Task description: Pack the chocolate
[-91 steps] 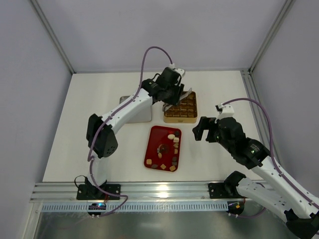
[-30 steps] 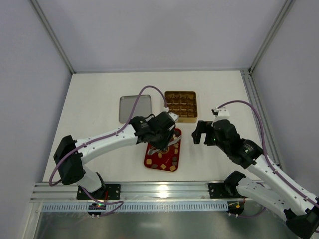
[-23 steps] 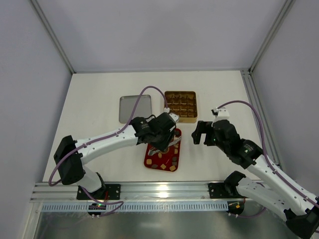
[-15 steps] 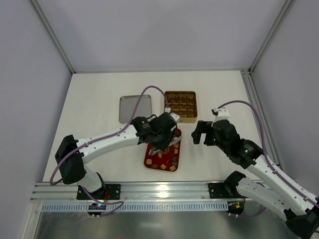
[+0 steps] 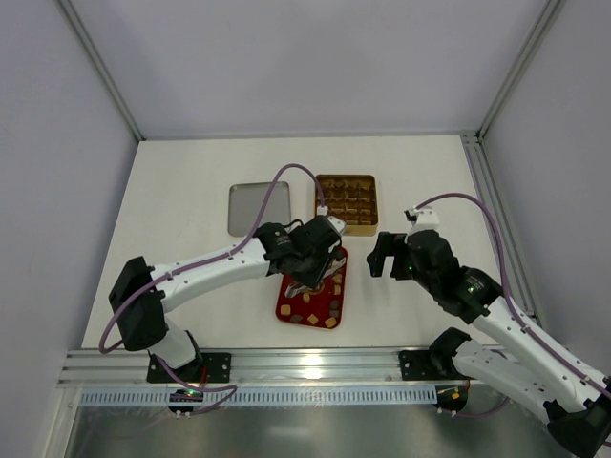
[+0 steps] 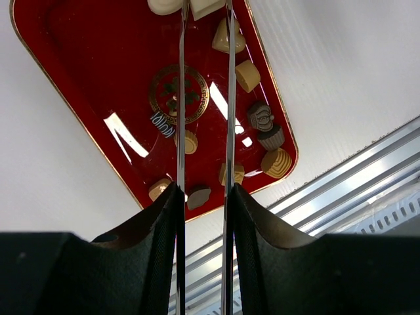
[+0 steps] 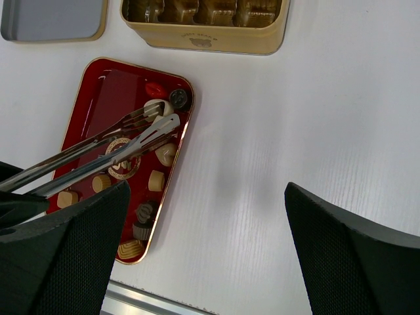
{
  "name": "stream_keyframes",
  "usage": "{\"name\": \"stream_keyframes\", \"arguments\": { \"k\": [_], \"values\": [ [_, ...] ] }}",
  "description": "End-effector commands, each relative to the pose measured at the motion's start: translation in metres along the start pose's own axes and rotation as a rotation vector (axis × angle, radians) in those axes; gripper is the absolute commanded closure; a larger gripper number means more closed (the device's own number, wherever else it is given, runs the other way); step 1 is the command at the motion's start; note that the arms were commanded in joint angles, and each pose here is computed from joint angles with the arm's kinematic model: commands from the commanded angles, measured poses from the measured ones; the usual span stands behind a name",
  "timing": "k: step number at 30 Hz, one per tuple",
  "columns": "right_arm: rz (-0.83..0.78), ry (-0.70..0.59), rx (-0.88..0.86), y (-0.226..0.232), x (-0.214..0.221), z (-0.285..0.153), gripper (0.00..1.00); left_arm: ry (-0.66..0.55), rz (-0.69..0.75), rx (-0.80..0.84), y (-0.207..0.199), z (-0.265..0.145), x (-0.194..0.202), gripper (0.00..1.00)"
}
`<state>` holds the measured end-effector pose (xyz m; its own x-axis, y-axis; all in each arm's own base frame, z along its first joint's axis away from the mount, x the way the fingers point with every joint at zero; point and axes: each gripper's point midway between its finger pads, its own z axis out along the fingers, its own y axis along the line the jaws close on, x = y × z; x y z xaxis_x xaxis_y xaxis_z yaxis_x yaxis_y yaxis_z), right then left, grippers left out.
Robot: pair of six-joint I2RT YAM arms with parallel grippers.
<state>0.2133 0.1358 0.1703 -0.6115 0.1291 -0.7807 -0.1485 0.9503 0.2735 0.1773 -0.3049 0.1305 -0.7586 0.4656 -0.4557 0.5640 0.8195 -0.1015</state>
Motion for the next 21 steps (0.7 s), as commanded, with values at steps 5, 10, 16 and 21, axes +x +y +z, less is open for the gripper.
{"name": "stream_keyframes", "arguments": {
  "k": [5, 10, 16, 21],
  "values": [
    [0.015, -0.041, -0.023, 0.007, -0.011, 0.001, 0.0, -0.064, 0.001, -0.005, -0.003, -0.015, -0.02, 0.69],
    [0.015, -0.04, -0.024, 0.007, -0.012, 0.001, 0.0, -0.093, 0.004, -0.01, -0.002, -0.025, -0.028, 0.69],
    [0.015, -0.039, -0.021, 0.007, -0.011, 0.001, 0.0, -0.109, 0.008, -0.023, 0.001, -0.033, -0.031, 0.7],
    [0.014, -0.046, -0.023, 0.007, -0.014, -0.001, 0.0, -0.14, 0.006, -0.018, 0.0, -0.042, -0.039, 0.69]
  ]
}}
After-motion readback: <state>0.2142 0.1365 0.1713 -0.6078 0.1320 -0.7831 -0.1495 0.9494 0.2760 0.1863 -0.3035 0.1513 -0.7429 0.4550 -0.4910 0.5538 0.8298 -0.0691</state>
